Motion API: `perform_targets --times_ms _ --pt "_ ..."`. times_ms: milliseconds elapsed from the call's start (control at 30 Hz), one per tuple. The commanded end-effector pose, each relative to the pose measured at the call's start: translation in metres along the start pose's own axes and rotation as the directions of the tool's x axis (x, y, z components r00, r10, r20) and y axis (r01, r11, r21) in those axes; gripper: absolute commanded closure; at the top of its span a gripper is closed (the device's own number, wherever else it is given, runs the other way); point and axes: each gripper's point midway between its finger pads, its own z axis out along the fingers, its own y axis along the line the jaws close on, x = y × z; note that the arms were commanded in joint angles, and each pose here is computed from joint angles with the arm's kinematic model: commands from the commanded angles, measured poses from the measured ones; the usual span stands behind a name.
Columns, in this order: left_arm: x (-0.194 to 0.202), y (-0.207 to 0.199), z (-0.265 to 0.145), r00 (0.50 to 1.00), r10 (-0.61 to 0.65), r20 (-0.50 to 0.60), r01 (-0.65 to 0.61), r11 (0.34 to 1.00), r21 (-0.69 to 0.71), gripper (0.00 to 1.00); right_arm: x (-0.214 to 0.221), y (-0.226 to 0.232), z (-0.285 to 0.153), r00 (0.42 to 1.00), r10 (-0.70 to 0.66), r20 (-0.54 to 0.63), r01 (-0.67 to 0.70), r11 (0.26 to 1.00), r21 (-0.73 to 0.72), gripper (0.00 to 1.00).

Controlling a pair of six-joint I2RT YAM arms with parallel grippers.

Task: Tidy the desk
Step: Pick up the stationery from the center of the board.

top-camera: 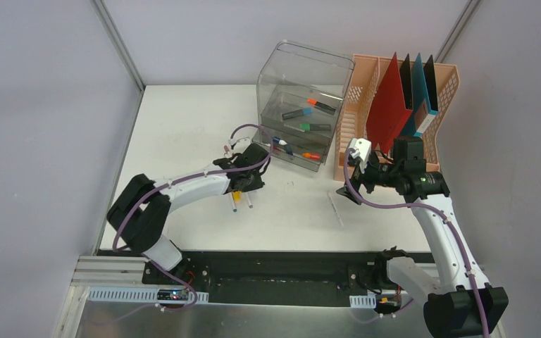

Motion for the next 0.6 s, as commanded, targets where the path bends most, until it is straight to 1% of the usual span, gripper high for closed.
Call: perform_targets --times_ms 0,100,200,333,400,467,567 --pt "-0.020 -0.023 -0.030 0.995 0.002 0.095 -0.020 0.982 0.187 0.97 -0.006 0.001 -0.001 0.999 -0.025 0.032 0.026 1.000 -0.011 0.01" --pt "-0.023 -0.036 -0.046 0.990 0.005 0.143 -0.051 0.946 0.320 0.99 -0.006 0.001 -0.001 0.999 -0.023 0.031 0.023 1.000 -0.011 0.01" --pt "-0.028 -0.052 -0.064 0.980 0.012 0.200 -0.103 0.885 0.454 0.99 -0.006 0.001 -0.001 0.999 -0.026 0.032 0.026 1.000 -0.010 0.01" --pt "-0.037 -0.076 -0.096 0.951 -0.007 0.308 -0.200 0.746 0.635 0.99 -0.006 0.001 -0.002 0.999 -0.028 0.033 0.028 1.000 -0.008 0.01" --pt "-0.046 -0.091 -0.117 0.932 -0.040 0.360 -0.249 0.650 0.717 0.98 -0.006 0.001 -0.002 0.999 -0.029 0.034 0.029 1.000 -0.008 0.01" --pt "-0.051 -0.100 -0.129 0.924 -0.061 0.376 -0.271 0.588 0.762 0.97 -0.006 0.001 -0.002 0.999 -0.030 0.034 0.031 0.999 -0.008 0.01" --pt "-0.059 -0.113 -0.139 0.931 -0.077 0.358 -0.269 0.518 0.812 0.98 -0.007 0.002 -0.002 0.999 -0.031 0.037 0.032 0.999 -0.011 0.01"
